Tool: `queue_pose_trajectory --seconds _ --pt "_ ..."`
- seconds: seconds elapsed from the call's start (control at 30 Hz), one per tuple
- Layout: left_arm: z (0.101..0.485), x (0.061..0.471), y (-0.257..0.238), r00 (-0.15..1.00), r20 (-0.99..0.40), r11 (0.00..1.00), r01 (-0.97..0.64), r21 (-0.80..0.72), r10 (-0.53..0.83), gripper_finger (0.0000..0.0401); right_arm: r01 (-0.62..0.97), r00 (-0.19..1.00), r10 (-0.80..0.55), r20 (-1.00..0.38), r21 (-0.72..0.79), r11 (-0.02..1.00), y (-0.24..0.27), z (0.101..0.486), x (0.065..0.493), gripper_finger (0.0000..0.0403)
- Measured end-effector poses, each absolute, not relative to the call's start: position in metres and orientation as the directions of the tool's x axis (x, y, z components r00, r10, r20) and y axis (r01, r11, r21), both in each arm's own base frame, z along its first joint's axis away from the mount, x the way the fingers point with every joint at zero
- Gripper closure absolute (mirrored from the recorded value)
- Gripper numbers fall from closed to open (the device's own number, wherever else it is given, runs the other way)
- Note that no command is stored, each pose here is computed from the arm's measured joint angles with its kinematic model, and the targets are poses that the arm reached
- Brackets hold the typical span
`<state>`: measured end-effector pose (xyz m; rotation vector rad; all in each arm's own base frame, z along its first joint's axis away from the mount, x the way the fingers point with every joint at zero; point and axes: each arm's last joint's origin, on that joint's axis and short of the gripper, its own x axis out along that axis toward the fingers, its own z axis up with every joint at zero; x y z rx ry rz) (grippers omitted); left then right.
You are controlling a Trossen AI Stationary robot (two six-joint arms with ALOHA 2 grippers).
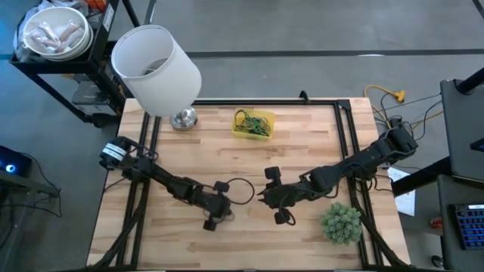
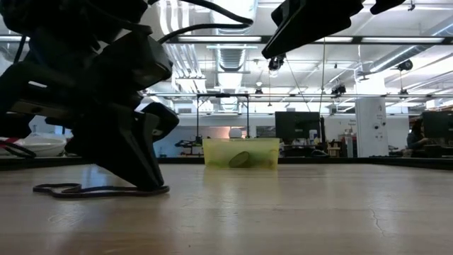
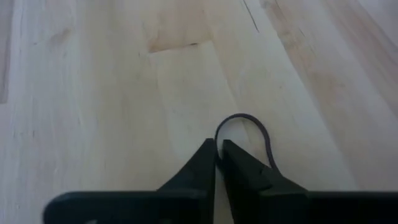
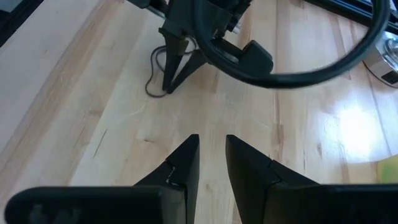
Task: Pick and place rubber bands into bin
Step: Put the purple rubber band into the yellow bin
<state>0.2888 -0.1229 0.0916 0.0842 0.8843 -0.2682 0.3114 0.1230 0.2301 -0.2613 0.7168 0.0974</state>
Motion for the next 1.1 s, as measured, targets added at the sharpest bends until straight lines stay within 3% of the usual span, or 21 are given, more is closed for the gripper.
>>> queue_pose_trajectory --seconds 0.4,0.7,1.1 --pt "0.112 0.291 -0.122 0.683 -0.725 0.974 0.212 0.084 -0.086 0.04 -0.177 0.751 -0.001 -0.66 -0.203 0.963 0.123 0.23 0.311 0.033" --pt "0.121 0.281 -0.124 0.725 -0.665 0.943 0.066 0.325 0.179 0.0401 -0.178 0.75 -0.001 -0.661 -0.203 0.963 0.123 0.23 0.311 0.033" --pt "0.133 0.273 -0.132 0.747 -0.445 0.806 -0.201 0.557 0.494 0.0401 -0.178 0.749 -0.002 -0.663 -0.204 0.963 0.123 0.229 0.311 0.033"
